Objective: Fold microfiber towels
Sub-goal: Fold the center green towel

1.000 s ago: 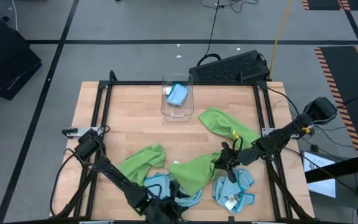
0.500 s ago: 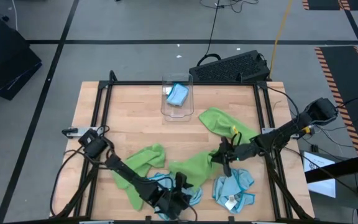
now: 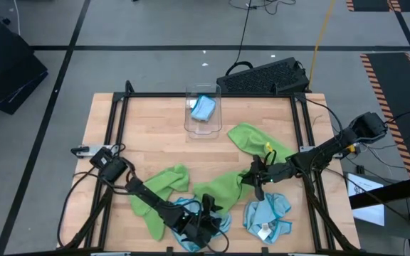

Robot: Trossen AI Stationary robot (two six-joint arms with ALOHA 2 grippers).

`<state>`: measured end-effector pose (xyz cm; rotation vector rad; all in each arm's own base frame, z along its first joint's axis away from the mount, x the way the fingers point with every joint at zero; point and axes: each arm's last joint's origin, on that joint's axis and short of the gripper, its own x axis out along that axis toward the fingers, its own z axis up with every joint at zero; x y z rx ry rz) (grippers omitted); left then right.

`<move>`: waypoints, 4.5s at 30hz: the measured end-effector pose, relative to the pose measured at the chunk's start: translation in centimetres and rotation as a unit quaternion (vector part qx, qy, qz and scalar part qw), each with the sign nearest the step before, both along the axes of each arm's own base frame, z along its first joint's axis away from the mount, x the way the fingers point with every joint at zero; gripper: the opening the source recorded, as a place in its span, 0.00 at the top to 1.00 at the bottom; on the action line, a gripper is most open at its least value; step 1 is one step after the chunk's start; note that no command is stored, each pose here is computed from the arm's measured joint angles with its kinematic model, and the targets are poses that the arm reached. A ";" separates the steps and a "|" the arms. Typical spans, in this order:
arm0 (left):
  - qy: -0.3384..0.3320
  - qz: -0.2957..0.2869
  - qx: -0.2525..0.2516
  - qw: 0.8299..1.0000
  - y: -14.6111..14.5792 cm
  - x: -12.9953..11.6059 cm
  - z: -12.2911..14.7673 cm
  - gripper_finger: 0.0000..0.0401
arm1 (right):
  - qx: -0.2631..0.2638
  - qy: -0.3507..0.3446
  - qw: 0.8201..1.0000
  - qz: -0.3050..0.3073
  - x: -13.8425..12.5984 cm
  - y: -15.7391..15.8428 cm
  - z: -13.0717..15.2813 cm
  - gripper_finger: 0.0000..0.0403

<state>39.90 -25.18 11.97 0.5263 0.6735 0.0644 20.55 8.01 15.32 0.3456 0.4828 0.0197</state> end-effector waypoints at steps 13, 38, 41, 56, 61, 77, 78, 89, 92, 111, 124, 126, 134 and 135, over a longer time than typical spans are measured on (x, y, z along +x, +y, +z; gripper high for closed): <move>0.009 0.004 -0.024 1.000 1.6 1.1 0.0 0.64 | 0.000 0.000 1.000 0.000 0.0 0.0 0.0 0.96; -0.132 0.259 0.025 0.957 6.0 -1.8 9.8 1.00 | -0.068 0.030 0.997 -0.029 -0.5 -0.3 -0.7 0.72; -0.157 0.307 0.032 0.938 6.8 -2.8 10.4 1.00 | -0.050 0.032 0.997 -0.051 -0.7 0.2 -0.8 0.62; -0.139 0.405 -0.013 0.903 10.9 -3.7 10.4 1.00 | -0.053 -0.045 0.995 -0.065 -1.7 5.4 -0.8 0.52; -0.129 0.403 -0.019 0.906 10.8 -3.8 10.3 1.00 | -0.054 -0.031 0.995 -0.074 -0.8 8.3 -2.1 0.54; -0.130 0.397 -0.016 0.908 10.8 -3.5 10.3 1.00 | 0.118 0.085 0.976 -0.165 1.3 12.0 -6.3 0.55; -0.130 0.397 -0.016 0.909 10.8 -3.5 10.3 1.00 | 0.118 0.089 0.974 -0.172 1.2 11.9 -6.4 0.55; -0.119 0.388 -0.004 0.914 10.5 -3.8 10.3 1.00 | 0.028 0.152 0.962 -0.223 0.2 9.1 -5.5 0.55; -0.109 0.391 0.000 0.914 10.5 -4.1 10.2 1.00 | -0.011 0.184 0.956 -0.229 -0.6 7.9 -4.4 0.55; -0.092 0.400 -0.016 0.912 10.6 -4.4 10.0 1.00 | 0.080 0.134 0.952 -0.262 -2.1 8.8 -2.0 0.54; -0.091 0.399 -0.015 0.912 10.6 -4.4 10.0 1.00 | 0.140 0.139 0.925 -0.326 -0.7 8.7 -4.6 0.36; -0.091 0.399 -0.015 0.912 10.6 -4.4 10.0 1.00 | 0.137 0.138 0.924 -0.331 -0.5 8.6 -4.8 0.35; -0.092 0.399 -0.016 0.912 10.6 -4.4 10.0 1.00 | 0.094 0.155 0.919 -0.350 -0.2 7.4 -5.5 0.39; -0.092 0.398 -0.016 0.912 10.6 -4.4 10.0 1.00 | 0.086 0.161 0.918 -0.353 -0.2 7.3 -5.6 0.40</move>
